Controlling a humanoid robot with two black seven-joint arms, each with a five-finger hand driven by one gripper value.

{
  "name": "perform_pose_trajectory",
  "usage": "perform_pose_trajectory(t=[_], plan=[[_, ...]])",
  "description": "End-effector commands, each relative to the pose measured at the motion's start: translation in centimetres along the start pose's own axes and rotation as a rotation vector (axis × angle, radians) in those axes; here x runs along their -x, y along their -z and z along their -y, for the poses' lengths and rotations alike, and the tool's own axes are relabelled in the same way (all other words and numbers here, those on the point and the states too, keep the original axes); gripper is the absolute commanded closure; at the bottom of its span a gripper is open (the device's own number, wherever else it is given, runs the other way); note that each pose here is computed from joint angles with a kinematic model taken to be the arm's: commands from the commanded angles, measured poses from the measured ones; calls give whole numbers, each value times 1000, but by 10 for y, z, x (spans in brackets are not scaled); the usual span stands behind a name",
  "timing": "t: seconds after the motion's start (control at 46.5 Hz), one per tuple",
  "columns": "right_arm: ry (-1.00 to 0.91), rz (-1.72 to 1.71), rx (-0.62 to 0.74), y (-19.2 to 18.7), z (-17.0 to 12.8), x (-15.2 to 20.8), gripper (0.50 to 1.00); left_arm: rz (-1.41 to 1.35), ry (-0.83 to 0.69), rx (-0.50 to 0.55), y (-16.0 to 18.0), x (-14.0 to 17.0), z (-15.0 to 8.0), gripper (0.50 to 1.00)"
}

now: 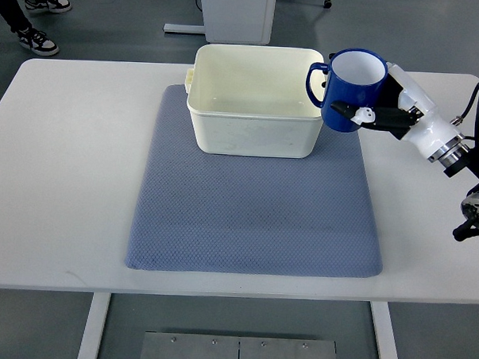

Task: Place cup in box with right hand
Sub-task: 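Lift the blue mug with the right hand above the box, then move the mug over the box center and lower it inside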

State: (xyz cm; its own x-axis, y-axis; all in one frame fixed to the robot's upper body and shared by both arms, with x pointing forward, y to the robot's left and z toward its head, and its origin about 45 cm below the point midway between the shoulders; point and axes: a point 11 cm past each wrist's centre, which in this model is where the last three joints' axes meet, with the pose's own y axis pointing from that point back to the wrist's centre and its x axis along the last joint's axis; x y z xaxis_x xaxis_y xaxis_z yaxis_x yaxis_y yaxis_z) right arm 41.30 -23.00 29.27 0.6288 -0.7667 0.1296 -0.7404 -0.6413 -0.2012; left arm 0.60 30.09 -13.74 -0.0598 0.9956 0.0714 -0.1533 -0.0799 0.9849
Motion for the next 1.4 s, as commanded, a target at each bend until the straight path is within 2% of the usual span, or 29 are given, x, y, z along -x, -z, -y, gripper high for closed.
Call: perform_pose_trajectory(t=[0.0,0.194,0.689,0.969,1.377], plan=[[6,-14,3,9,11,-2,1000,-1,0,0,0,0,0,500],[3,-29,21,15,38,1,1000,-1,0,0,0,0,0,500],[-68,-4,82,-6,100,22,1000,-1,0,0,0,0,0,500],[-133,9,143,-33,116,23,1000,-1,0,0,0,0,0,500],[-180,24,175,-53,126,41,1000,-1,0,0,0,0,0,500]])
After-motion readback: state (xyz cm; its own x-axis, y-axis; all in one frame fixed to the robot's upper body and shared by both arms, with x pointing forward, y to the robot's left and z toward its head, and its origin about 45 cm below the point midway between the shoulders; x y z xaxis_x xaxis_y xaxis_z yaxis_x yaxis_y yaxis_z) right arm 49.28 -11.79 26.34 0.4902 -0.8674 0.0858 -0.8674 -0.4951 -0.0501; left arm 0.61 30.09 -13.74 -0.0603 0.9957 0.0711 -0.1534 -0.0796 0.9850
